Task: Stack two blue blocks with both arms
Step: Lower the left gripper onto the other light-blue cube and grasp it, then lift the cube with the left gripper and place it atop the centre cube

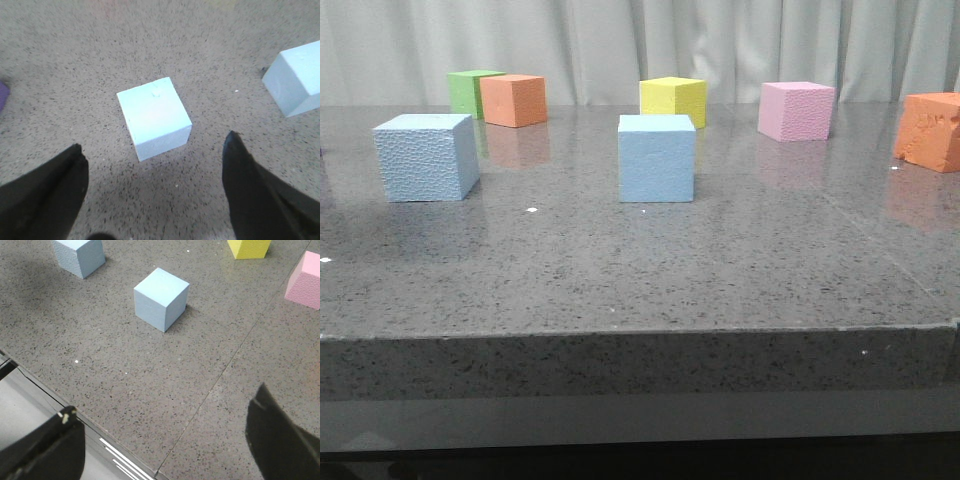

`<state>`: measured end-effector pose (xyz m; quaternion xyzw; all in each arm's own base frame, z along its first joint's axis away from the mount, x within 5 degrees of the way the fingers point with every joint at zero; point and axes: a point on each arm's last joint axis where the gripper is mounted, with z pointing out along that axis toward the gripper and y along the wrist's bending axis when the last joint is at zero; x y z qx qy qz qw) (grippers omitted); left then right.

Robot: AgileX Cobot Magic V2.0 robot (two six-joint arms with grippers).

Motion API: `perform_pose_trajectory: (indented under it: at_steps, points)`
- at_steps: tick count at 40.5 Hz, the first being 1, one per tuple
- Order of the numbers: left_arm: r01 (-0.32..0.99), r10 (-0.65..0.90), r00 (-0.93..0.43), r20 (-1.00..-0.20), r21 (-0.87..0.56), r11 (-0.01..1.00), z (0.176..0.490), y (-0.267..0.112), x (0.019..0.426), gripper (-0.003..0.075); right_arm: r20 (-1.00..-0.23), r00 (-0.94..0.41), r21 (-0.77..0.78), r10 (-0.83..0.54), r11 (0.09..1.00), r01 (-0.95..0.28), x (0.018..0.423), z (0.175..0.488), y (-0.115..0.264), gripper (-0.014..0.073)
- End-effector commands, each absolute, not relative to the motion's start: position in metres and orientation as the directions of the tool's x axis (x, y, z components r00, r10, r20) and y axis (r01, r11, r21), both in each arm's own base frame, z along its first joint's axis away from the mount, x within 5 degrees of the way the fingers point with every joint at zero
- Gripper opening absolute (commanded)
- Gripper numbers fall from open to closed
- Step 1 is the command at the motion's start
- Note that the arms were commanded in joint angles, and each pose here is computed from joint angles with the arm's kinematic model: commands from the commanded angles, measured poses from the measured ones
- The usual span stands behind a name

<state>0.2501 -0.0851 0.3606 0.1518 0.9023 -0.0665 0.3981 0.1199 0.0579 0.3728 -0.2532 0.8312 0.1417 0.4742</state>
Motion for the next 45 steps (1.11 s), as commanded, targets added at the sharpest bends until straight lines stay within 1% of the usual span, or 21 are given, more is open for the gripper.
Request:
perform_pose_trajectory:
  at_steps: [1, 5, 12, 18, 26, 30, 35, 38, 45]
  points:
    - [0.335, 0.205, -0.572, -0.794, 0.002, 0.942, 0.376, -0.094, 0.269, 0.0536, -0.905, -0.355, -0.007, -0.234, 0.844, -0.537, 0.121, 0.386, 0.057, 0.0654]
    - [0.316, 0.19, -0.609, -0.77, -0.016, 0.948, 0.368, -0.102, 0.292, 0.0536, -0.905, -0.355, -0.007, -0.234, 0.844, -0.537, 0.121, 0.386, 0.057, 0.0654]
    - [0.251, 0.11, -0.675, -0.73, -0.087, 0.964, 0.361, -0.112, 0.323, 0.0536, -0.905, -0.355, -0.007, -0.234, 0.844, -0.537, 0.121, 0.386, 0.057, 0.0654]
    - [0.172, 0.085, -0.742, -0.665, -0.067, 0.983, 0.346, -0.116, 0.349, 0.0536, -0.905, -0.355, -0.007, -0.234, 0.844, -0.537, 0.121, 0.386, 0.057, 0.0654]
    - [0.135, 0.056, -0.793, -0.606, -0.085, 0.987, 0.325, -0.123, 0.367, 0.0536, -0.905, -0.355, -0.007, -0.234, 0.844, -0.537, 0.121, 0.386, 0.057, 0.0654]
    - [0.127, 0.059, -0.82, -0.57, -0.08, 0.989, 0.313, -0.125, 0.371, 0.0536, -0.905, -0.355, -0.007, -0.234, 0.844, -0.537, 0.121, 0.386, 0.057, 0.0654]
    - [0.121, 0.046, -0.838, -0.543, -0.102, 0.987, 0.305, -0.128, 0.374, 0.0531, -0.905, -0.355, -0.007, -0.234, 0.844, -0.537, 0.121, 0.386, 0.057, 0.0654]
    - [0.117, 0.04, -0.846, -0.531, -0.112, 0.987, 0.3, -0.13, 0.376, 0.0511, -0.905, -0.355, -0.007, -0.234, 0.844, -0.537, 0.121, 0.386, 0.057, 0.0654]
    - [0.114, 0.038, -0.858, -0.512, -0.119, 0.986, 0.294, -0.131, 0.377, 0.0398, -0.905, -0.355, -0.007, -0.234, 0.844, -0.537, 0.121, 0.386, 0.057, 0.0654]
